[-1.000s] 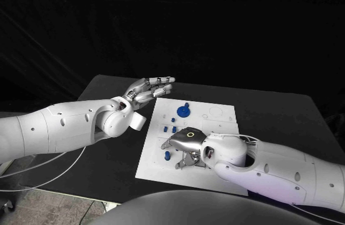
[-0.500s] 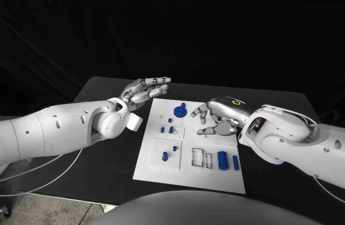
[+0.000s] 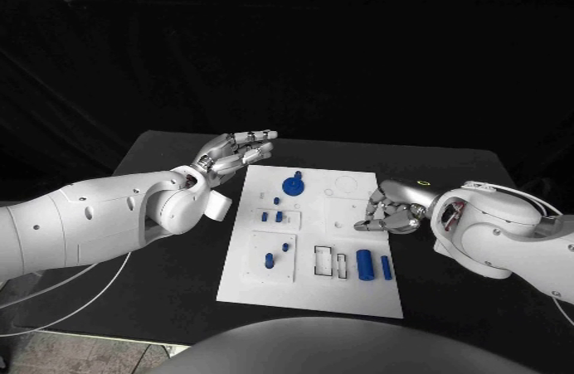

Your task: Assemble the parts on the task board

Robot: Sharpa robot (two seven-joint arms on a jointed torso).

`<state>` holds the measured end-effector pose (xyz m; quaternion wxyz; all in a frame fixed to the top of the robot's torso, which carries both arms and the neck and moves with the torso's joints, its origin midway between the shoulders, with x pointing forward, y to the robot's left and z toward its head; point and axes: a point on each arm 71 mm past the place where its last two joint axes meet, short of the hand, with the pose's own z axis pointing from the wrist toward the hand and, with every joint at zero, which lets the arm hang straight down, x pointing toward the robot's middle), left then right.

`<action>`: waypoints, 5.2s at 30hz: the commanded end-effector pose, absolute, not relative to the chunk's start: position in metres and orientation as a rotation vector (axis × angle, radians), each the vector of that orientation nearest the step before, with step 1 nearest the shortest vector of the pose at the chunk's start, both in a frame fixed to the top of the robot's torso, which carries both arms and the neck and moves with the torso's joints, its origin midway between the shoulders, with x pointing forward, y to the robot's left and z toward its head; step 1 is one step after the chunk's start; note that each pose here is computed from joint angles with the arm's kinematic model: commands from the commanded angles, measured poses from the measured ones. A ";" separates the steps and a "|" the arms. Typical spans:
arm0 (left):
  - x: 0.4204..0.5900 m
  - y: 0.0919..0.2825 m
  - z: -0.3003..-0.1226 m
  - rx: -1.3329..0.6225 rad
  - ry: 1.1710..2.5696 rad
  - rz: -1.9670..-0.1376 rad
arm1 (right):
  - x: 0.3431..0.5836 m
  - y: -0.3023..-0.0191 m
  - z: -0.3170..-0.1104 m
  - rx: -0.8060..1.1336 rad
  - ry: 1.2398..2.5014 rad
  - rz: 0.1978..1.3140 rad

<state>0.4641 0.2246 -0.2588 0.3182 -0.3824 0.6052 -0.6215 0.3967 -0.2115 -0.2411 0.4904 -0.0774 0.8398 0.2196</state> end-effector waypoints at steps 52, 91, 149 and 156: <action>0.461 0.229 -0.261 -1.022 1.622 -1.662 | 0.367 -0.203 -0.308 -0.207 2.304 0.224; 0.460 0.225 -0.265 -1.032 1.650 -1.660 | 0.368 -0.189 -0.290 0.505 2.528 0.598; 0.459 0.226 -0.267 -1.042 1.679 -1.659 | 0.378 -0.151 -0.312 0.212 2.504 0.498; 0.459 0.226 -0.267 -1.043 1.683 -1.658 | 0.380 -0.155 -0.309 0.250 2.444 0.539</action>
